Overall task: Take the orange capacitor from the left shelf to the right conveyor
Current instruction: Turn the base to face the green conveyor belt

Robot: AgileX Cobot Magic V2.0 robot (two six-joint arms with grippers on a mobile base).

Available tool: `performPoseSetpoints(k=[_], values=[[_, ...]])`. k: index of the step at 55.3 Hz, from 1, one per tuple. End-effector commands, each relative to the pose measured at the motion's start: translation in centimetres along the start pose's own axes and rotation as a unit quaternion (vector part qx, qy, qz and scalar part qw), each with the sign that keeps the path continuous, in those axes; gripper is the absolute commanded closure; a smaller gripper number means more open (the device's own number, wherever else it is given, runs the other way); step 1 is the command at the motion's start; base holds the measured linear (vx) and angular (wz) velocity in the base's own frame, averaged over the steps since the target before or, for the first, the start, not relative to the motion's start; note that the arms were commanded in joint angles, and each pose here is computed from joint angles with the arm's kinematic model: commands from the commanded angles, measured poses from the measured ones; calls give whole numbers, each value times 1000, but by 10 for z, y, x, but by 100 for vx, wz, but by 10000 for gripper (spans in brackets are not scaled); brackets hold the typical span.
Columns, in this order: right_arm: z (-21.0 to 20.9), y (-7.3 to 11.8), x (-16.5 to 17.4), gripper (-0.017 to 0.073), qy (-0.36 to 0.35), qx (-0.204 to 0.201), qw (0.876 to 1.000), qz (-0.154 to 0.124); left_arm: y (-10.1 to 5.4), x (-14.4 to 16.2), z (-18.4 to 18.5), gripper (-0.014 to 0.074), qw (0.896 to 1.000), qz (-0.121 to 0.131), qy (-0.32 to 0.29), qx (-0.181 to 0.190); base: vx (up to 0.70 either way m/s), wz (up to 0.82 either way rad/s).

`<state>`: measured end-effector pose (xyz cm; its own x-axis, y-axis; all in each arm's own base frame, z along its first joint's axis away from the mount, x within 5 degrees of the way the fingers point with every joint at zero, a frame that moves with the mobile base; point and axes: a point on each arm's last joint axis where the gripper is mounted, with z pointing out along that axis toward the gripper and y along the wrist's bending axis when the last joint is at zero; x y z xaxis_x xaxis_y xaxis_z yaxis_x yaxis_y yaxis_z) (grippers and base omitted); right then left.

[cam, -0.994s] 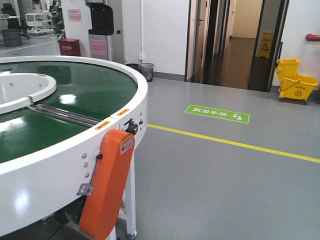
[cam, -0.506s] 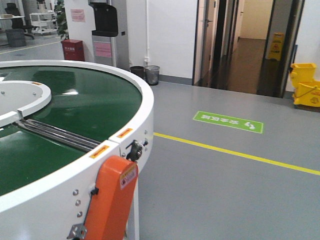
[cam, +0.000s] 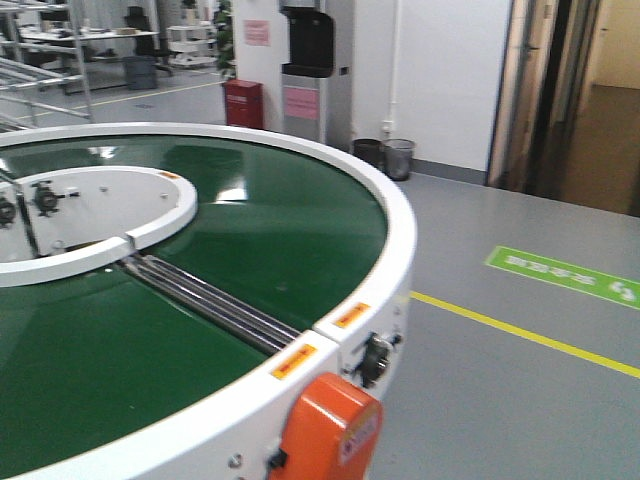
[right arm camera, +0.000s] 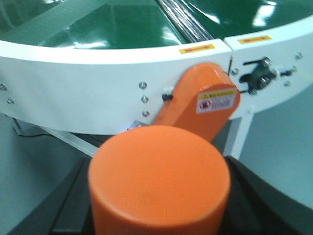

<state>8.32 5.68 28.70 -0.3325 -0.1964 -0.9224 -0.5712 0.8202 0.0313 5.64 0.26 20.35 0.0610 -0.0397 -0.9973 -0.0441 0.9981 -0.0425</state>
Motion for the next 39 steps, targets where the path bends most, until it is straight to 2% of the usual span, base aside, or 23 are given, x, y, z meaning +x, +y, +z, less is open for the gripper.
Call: performPoseSetpoints(k=[1,39], values=[[-3,-2,-16,242,-49,10,999,-5,0,3,0,600,1000,-2,-30,1,29,40],[-3,-2,-16,242,-49,10,999,-5,0,3,0,600,1000,-2,-30,1,22,41]])
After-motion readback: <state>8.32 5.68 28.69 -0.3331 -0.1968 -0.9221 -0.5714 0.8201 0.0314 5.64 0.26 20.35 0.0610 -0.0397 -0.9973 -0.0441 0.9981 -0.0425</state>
